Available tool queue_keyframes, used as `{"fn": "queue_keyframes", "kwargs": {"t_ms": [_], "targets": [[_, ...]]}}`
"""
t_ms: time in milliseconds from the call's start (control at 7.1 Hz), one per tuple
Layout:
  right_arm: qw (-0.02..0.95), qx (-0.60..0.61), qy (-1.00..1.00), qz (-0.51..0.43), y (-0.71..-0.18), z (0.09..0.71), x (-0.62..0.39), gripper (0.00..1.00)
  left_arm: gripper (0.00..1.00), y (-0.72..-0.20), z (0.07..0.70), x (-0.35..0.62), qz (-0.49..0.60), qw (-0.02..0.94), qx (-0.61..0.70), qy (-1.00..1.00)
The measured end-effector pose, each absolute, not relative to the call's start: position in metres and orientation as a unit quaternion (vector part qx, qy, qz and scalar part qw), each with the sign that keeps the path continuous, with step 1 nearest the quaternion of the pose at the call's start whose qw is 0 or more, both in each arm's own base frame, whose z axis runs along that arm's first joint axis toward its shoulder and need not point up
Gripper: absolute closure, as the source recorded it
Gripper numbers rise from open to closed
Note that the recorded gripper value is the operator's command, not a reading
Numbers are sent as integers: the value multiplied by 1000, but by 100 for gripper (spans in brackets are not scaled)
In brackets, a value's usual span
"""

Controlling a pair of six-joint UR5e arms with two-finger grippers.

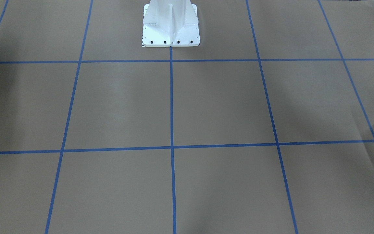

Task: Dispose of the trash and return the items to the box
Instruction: 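Lower the yellow cup into the clear bin and release it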

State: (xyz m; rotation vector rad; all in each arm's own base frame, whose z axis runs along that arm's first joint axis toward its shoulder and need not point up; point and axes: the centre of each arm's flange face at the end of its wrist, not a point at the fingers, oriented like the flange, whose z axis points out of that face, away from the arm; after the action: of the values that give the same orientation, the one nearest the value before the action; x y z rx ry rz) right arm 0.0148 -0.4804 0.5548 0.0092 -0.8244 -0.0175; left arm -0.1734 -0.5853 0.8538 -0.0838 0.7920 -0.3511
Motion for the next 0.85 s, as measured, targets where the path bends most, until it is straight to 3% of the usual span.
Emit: {"fn": "queue_keyframes", "kwargs": {"t_ms": [564,846], "targets": [[917,4,-399,-9,-480,556,15,0,100,-576,868,-166,-192,902,-65,382],[917,4,-399,-9,-480,556,15,0,56,-574,877,-147,-198,901,-65,380]]}}
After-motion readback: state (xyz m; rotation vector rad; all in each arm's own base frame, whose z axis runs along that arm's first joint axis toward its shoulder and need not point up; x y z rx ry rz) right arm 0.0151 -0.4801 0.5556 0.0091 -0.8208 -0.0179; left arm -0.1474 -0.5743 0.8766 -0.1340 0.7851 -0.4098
